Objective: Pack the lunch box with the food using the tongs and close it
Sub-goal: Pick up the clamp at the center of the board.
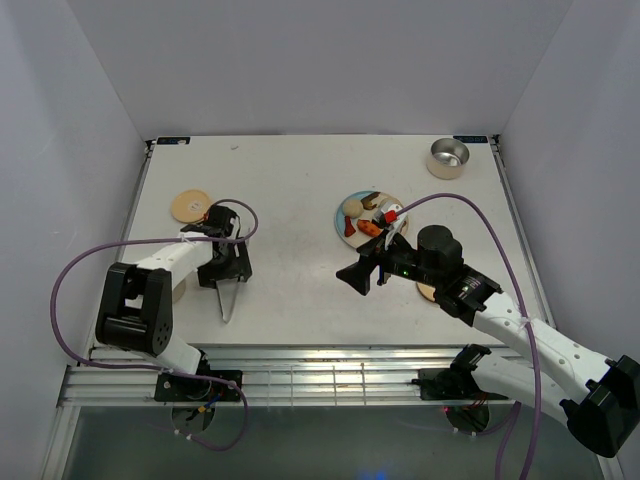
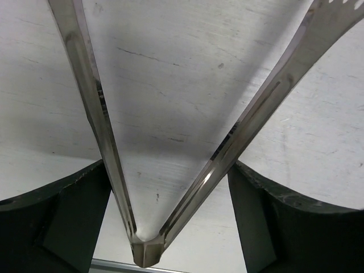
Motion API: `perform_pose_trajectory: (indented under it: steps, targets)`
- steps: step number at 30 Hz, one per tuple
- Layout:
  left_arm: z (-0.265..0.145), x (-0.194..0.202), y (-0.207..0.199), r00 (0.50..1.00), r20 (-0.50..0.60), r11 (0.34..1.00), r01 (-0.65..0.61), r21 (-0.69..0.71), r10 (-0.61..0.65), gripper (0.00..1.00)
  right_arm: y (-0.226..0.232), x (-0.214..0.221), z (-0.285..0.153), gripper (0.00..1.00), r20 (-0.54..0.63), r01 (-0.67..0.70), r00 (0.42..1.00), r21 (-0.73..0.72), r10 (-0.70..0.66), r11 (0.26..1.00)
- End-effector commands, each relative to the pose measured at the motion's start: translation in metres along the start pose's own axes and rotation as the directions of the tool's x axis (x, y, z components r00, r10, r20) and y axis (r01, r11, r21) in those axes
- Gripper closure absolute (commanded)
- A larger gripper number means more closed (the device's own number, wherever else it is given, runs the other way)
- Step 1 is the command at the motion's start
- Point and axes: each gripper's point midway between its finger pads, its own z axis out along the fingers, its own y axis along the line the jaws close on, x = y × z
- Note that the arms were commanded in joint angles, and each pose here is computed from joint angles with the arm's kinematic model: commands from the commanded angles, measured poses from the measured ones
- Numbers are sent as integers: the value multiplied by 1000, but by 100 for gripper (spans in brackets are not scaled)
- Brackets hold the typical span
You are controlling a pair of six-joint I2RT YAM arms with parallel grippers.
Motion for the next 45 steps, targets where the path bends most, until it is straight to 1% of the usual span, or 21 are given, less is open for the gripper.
perform_pose_trajectory:
  steps: [1,2,3,4,5,8,9,12,16,20,24,26,31,34,39,45]
  targets:
    - [-13,-10,-18,998,65,998,24,57,-28,9,5,-16,-1,3,45,31,999,-17,-30,999]
    - [-16,-12,-22,994,84,996,59,65,-64,9,5,-16,-1,3,47,32,998,-16,-31,999]
    - [-13,-4,-26,995,70,994,67,86,-73,9,6,-17,-1,3,51,32,998,-18,-31,999]
    - [-11,-7,-37,992,94,989,68,133,-81,9,6,-18,-2,3,54,33,998,-16,-32,999]
    - [-9,-4,-42,991,90,985,83,152,-97,9,5,-19,-2,3,56,36,998,-12,-35,999]
    - [2,3,-47,993,87,990,66,123,-77,9,4,-19,-3,3,56,34,998,-4,-33,999]
    - [7,4,-44,993,87,994,73,84,-80,9,5,-19,-3,3,57,36,998,-8,-35,999]
    - [13,9,-43,992,82,994,93,56,-97,9,3,-18,-3,3,57,33,998,-1,-33,999]
    - [12,2,-37,986,108,992,123,10,-124,9,3,-18,-2,3,57,35,998,1,-35,999]
    - [7,-5,-34,980,141,990,140,1,-139,8,3,-17,-2,3,57,34,998,-2,-33,999]
    - [2,-11,-40,978,160,991,131,38,-135,7,3,-16,-2,3,56,32,998,-5,-32,999]
    - [1,-10,-39,978,162,991,130,33,-133,7,3,-16,-1,3,57,34,998,-6,-34,999]
    - [9,-4,-36,984,139,993,111,27,-114,7,5,-17,-1,3,64,29,998,-15,-28,999]
    - [10,0,-35,986,129,994,102,34,-105,9,6,-16,1,3,66,25,998,-27,-23,999]
    - [10,-9,-41,987,150,997,55,57,-63,8,4,-10,6,2,35,15,999,-30,-14,999]
    - [15,-13,-44,989,137,998,45,49,-51,10,8,-11,7,2,51,10,999,-50,-8,999]
